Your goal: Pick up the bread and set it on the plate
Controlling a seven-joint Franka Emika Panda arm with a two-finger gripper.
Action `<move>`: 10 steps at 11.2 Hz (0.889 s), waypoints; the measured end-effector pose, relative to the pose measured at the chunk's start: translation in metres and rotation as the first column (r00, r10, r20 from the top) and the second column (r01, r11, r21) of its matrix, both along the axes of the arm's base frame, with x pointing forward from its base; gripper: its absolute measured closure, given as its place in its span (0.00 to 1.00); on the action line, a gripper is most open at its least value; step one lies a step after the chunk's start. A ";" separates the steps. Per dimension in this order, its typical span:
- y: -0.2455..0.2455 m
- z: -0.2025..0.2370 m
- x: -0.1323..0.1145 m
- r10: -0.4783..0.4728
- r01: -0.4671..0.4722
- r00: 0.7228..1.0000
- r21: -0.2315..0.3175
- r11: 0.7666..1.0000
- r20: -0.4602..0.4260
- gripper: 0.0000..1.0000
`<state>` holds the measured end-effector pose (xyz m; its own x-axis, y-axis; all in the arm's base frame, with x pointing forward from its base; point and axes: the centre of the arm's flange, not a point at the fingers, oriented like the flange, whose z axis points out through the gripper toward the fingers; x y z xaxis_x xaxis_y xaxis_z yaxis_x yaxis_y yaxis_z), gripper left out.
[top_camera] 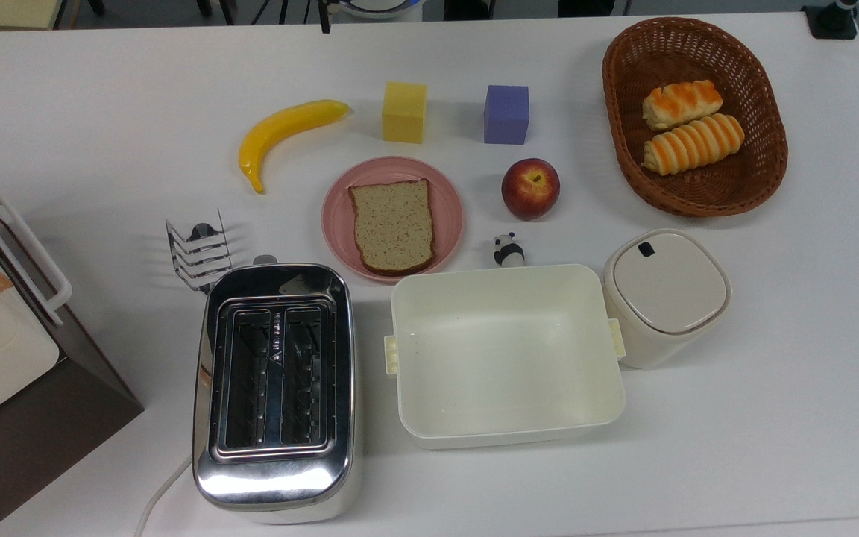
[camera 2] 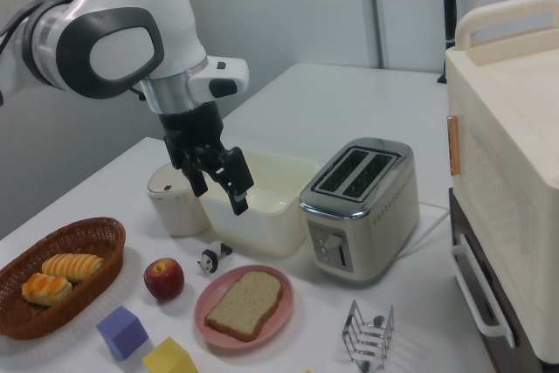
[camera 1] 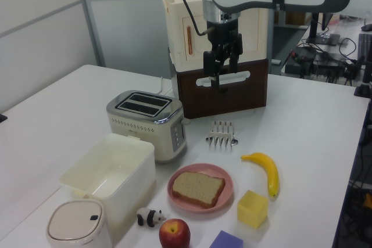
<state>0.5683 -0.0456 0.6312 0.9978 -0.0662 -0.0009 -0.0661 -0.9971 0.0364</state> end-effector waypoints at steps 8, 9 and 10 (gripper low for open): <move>0.005 -0.003 0.001 0.007 -0.007 1.000 0.000 1.000 -0.005 0.00; 0.006 -0.003 0.001 0.009 -0.009 1.000 0.000 1.000 -0.005 0.00; 0.007 -0.003 0.001 0.010 -0.010 1.000 0.000 1.000 -0.005 0.00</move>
<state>0.5696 -0.0391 0.6284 0.9984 -0.0562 -0.0062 -0.0559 -0.9977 0.0370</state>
